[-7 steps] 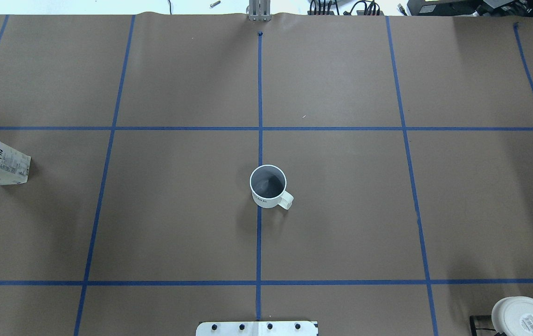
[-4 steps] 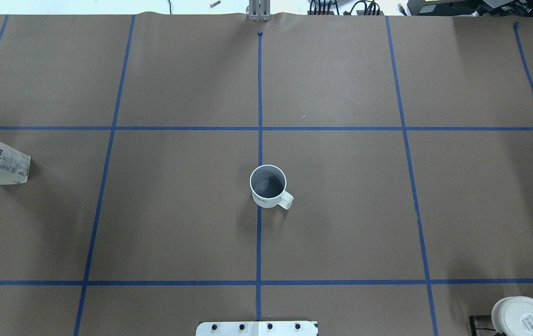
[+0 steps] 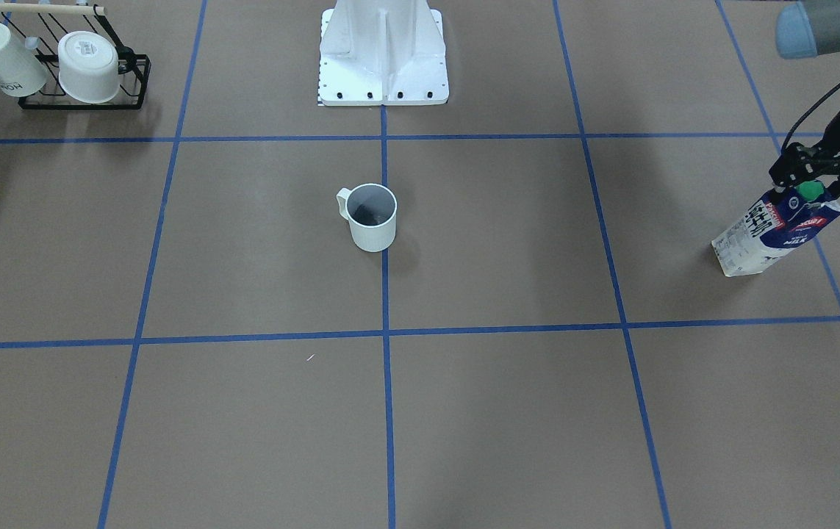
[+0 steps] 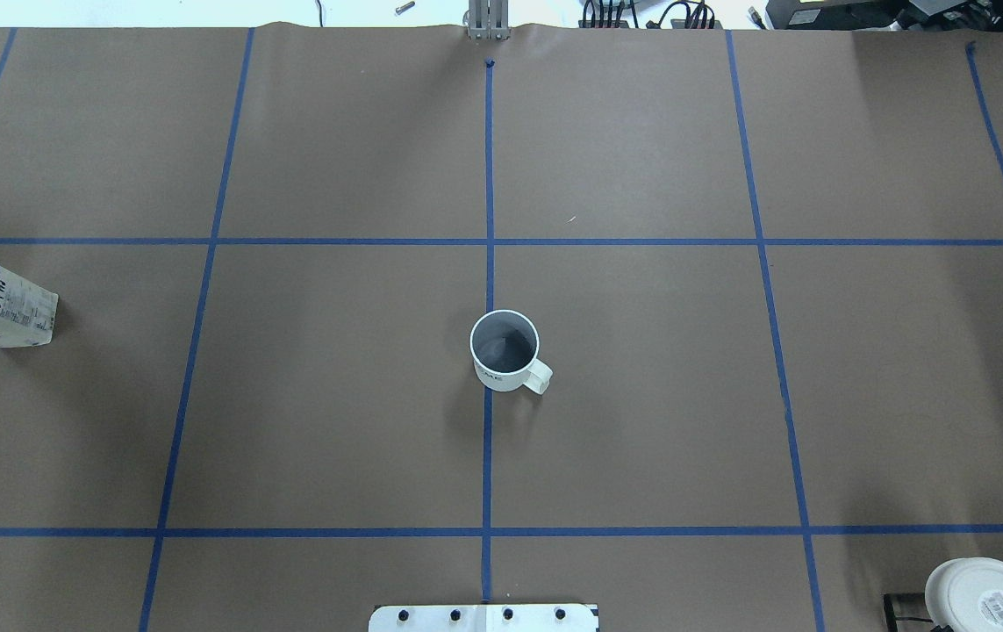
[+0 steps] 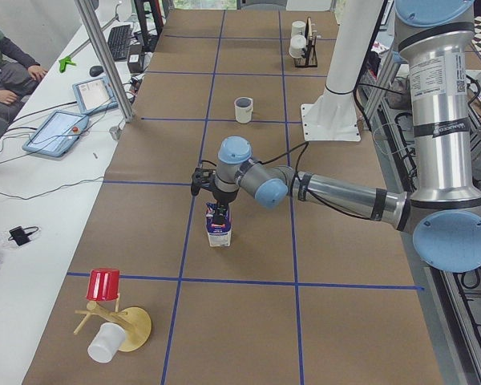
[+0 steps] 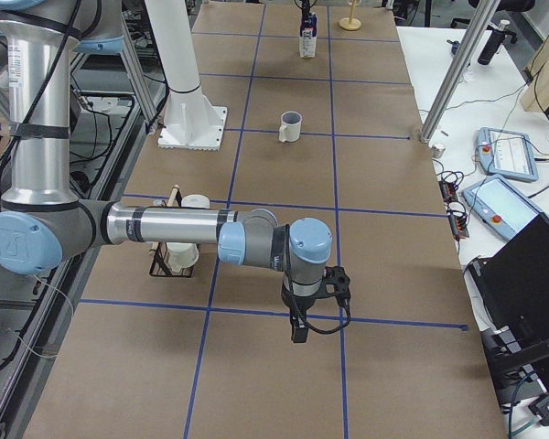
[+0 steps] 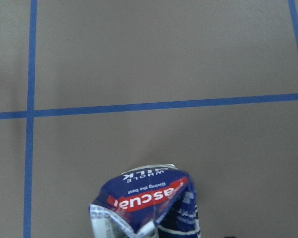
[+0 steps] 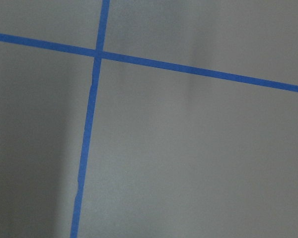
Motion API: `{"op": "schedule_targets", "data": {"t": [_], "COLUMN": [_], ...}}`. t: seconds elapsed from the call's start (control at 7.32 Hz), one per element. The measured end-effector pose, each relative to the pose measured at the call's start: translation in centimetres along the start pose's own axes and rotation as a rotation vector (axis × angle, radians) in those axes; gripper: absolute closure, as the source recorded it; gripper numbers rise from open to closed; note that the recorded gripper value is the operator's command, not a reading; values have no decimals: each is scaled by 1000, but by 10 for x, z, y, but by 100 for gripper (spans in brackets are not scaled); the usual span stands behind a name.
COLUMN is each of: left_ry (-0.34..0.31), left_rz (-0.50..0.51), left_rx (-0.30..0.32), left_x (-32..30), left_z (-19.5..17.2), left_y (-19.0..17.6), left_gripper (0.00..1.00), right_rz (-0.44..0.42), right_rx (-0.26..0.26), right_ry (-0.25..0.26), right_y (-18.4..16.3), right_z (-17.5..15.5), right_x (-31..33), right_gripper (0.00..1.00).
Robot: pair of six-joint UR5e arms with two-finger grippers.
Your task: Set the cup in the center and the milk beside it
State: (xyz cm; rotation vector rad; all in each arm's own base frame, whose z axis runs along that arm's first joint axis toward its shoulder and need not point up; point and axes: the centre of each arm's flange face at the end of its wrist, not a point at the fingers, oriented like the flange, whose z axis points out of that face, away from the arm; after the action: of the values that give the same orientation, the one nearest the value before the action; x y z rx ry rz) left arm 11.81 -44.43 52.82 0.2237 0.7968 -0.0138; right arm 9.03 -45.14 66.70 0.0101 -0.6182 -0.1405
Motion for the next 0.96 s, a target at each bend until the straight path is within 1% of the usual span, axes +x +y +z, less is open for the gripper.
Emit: {"op": "schedule_targets", "data": {"t": [0.41, 0.68, 0.82, 0.96], "left_ry": [-11, 12, 26, 41], "left_rz": [13, 26, 16, -20], "left_rx": [25, 56, 70, 84], "left_x": [2, 15, 27, 50], "left_z": [-4, -22, -34, -46], "left_y": [-3, -7, -11, -23], "left_gripper": [100, 100, 100, 100], "right_rz": [1, 1, 2, 3], "right_rx": [0, 0, -1, -2], "right_ry": [0, 0, -1, -1], "right_y": [0, -1, -1, -1], "right_z": [0, 0, 1, 1], "right_x": [0, 0, 1, 1], "right_gripper": [0, 0, 0, 0]}}
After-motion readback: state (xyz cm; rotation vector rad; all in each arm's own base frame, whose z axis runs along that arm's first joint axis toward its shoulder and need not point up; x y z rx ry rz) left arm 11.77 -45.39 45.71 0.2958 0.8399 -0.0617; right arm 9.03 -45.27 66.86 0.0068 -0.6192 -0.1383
